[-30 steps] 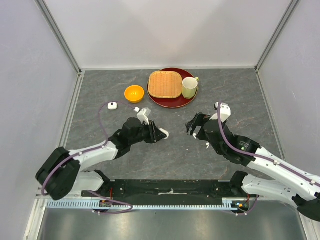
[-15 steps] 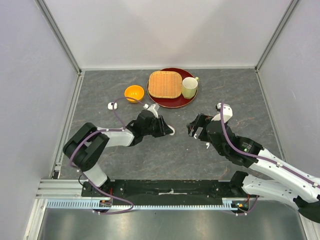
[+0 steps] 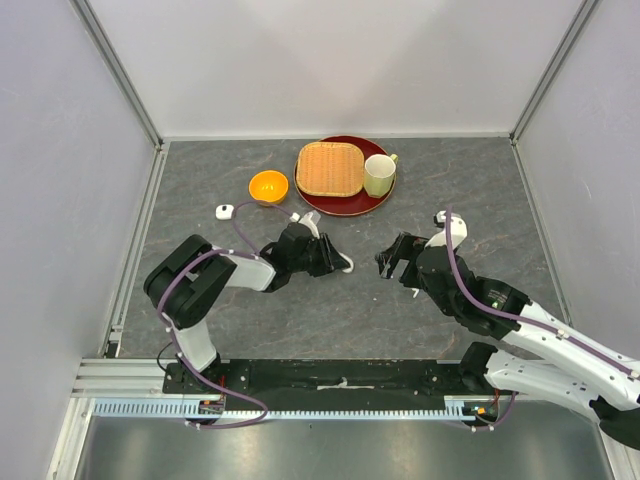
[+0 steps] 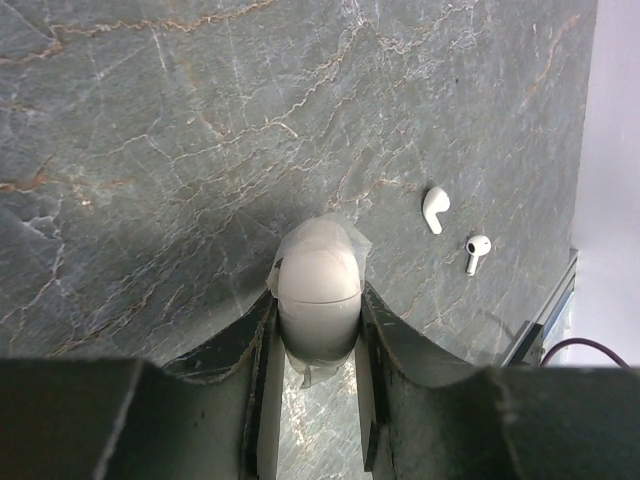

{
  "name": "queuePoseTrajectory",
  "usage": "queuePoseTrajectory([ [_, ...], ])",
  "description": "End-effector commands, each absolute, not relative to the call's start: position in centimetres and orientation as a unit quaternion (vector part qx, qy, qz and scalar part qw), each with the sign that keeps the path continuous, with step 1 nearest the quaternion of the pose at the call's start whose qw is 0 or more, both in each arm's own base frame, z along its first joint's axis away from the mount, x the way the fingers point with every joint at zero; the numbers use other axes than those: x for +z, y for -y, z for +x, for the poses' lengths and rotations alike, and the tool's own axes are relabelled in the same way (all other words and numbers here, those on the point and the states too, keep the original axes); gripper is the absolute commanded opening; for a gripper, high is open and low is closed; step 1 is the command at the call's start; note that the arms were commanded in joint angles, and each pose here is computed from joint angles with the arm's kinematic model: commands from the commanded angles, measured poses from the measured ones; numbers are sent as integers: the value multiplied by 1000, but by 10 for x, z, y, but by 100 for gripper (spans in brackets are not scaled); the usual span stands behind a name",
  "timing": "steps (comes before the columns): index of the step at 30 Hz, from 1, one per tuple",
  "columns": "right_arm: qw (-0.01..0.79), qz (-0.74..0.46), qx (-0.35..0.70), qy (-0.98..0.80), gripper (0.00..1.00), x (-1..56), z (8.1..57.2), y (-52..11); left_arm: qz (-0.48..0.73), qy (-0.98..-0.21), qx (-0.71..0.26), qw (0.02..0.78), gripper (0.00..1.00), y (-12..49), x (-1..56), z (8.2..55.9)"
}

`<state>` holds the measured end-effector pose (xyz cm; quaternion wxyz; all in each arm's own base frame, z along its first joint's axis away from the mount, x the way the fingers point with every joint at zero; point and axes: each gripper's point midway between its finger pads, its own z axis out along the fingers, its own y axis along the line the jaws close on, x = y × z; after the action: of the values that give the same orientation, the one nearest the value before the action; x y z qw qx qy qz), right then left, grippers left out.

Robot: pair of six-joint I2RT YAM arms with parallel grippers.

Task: Insert the wireless bluetooth earbuds into the charging case
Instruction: Place the charging case at the center of the board.

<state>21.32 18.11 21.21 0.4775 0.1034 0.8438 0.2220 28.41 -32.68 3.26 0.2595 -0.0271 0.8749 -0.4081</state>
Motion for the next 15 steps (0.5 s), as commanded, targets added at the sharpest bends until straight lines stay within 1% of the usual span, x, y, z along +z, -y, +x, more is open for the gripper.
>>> queuePoseTrajectory([
  [1,474,91,227,-846,98,212,210,-182,-45,-869,-420,259,36,333,33,291],
  [6,471,89,222,-849,98,207,210,-182,-45,-875,-409,255,46,329,27,289],
  [9,468,88,221,-851,98,206,210,-184,-47,-879,-398,259,49,323,25,288],
  [10,468,87,221,-851,98,205,210,-184,-47,-881,-394,258,52,321,23,286],
  [11,467,86,219,-852,98,205,210,-184,-46,-879,-395,263,58,320,26,286],
  [12,466,83,220,-853,98,204,210,-185,-45,-880,-389,268,60,318,26,287],
  [15,464,78,218,-855,98,203,210,-185,-40,-885,-373,276,62,312,26,287],
])
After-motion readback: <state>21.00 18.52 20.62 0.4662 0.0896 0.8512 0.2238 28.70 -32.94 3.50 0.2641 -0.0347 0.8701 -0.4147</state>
